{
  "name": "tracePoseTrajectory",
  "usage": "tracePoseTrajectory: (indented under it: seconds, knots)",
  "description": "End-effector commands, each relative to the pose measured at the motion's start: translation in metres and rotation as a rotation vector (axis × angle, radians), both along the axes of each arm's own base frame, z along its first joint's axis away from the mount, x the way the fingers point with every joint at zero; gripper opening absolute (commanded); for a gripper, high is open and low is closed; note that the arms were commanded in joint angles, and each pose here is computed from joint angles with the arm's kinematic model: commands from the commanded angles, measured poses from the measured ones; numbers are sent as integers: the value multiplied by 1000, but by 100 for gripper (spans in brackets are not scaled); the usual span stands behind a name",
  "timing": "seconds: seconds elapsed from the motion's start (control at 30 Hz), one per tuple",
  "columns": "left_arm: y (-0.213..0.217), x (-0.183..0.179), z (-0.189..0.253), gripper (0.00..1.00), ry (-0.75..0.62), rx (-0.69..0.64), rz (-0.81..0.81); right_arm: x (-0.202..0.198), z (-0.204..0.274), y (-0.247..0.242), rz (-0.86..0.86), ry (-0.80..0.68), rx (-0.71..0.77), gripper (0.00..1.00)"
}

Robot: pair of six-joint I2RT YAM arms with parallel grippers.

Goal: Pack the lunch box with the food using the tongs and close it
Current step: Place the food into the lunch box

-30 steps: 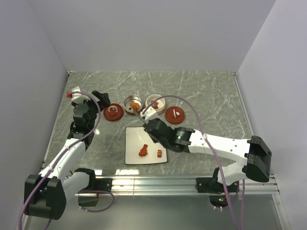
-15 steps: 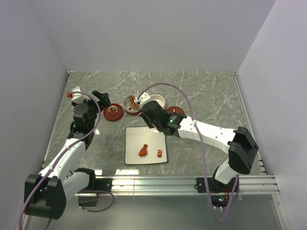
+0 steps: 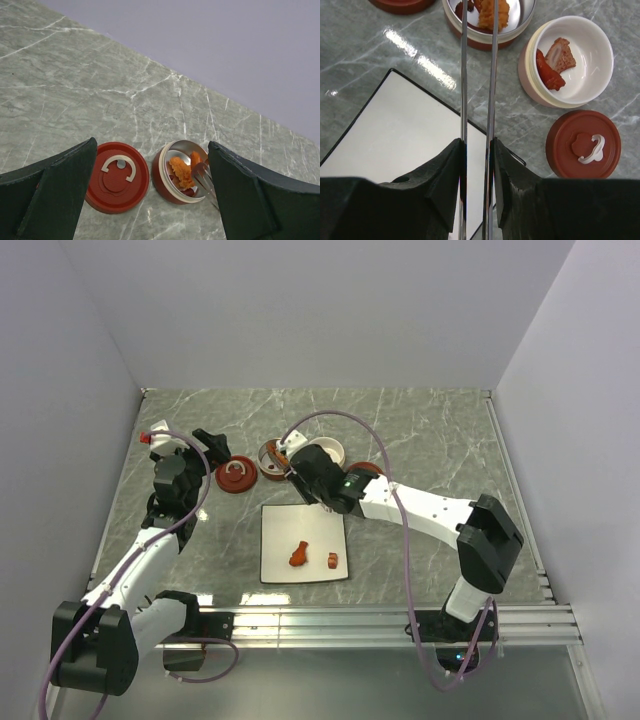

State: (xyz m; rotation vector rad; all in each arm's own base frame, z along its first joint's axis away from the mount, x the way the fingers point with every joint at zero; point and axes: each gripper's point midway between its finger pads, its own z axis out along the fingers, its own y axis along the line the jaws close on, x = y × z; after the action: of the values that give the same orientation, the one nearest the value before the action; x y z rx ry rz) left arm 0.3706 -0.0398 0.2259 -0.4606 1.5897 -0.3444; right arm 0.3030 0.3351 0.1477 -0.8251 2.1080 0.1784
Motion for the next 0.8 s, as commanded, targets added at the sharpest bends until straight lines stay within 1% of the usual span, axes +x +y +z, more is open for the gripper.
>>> tracePoseTrajectory:
  seconds: [0.0,0.23,0.33,0.57,0.77]
  knots:
    - [-1,3,27,100,-78,-26,-3,16,27,13,4,-54,61,35]
    - [-1,4,26,99,-74,-24,-2,19,26,12,-4,-50,55,48]
    - [-1,4,25,100,-73,-24,-2,19,28,12,-5,-53,58,50]
    - [0,4,26,99,-74,-24,0,17,35,9,-16,-66,83,52]
    - [0,4,26,99,-74,-24,0,0,49,-5,-23,-74,152,52]
